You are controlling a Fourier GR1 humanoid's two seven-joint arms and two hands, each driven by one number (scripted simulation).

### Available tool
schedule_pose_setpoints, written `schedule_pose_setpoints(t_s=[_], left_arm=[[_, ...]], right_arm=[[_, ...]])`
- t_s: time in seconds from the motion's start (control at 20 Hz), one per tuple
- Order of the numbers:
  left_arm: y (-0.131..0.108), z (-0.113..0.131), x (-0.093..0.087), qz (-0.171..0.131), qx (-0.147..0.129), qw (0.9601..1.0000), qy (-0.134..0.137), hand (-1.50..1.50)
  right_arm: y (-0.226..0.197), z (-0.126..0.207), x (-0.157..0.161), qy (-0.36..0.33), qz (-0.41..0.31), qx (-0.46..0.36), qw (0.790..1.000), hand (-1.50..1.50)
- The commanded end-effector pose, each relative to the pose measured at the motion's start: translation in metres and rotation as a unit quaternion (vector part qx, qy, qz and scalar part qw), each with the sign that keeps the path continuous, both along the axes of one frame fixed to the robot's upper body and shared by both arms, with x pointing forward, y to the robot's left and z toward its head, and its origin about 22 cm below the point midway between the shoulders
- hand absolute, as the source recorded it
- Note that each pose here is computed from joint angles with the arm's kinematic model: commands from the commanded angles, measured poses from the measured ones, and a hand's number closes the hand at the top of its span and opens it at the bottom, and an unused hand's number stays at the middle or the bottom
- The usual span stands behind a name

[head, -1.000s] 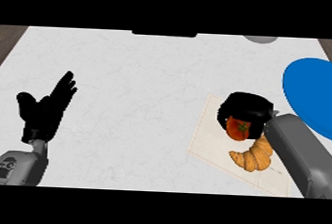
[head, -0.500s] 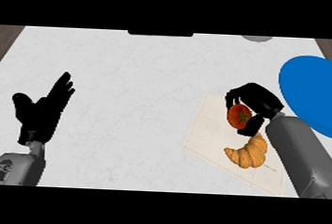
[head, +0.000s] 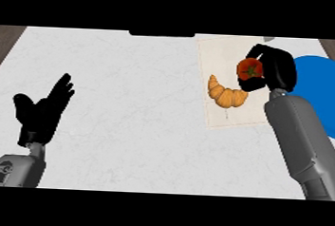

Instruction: Pick the tomato from the placemat and place it in the plate

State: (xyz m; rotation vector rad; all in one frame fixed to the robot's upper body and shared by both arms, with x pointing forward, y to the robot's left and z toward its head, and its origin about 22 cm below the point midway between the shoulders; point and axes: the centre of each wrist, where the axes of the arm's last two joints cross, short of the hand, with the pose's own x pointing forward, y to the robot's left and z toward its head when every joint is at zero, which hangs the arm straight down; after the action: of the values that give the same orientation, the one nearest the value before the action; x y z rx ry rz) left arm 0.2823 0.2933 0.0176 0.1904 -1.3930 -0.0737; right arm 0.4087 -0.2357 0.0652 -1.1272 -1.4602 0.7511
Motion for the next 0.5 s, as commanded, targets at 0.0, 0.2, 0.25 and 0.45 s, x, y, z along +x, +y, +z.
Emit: schedule_pose_setpoints(t_s=[0.0,0.2,0.25,0.45], left_arm=[[-0.002,-0.003,-0.005,-0.002,0.009,0.9999,0.006,0.00],[-0.018,0.001,-0.009,-0.005,0.003,1.0000,-0.003,0.00],[0.006,0.004,-0.004,0.000,-0.008,0.9999,-0.008,0.00],[-0.008,0.002,-0.004,-0.009,-0.002,1.0000,-0.001,0.00]], right_arm=[[0.007,0.047,0.012,-0.100,-0.124,0.007,0.987,1.50],[-0.014,0.034,0.000,-0.107,-0.205,0.017,0.973,1.50],[-0.025,0.048,-0.006,-0.106,-0.206,0.049,0.972,1.50],[-0.060,0.065,-0.008,-0.117,-0.243,0.074,0.960,1.50]])
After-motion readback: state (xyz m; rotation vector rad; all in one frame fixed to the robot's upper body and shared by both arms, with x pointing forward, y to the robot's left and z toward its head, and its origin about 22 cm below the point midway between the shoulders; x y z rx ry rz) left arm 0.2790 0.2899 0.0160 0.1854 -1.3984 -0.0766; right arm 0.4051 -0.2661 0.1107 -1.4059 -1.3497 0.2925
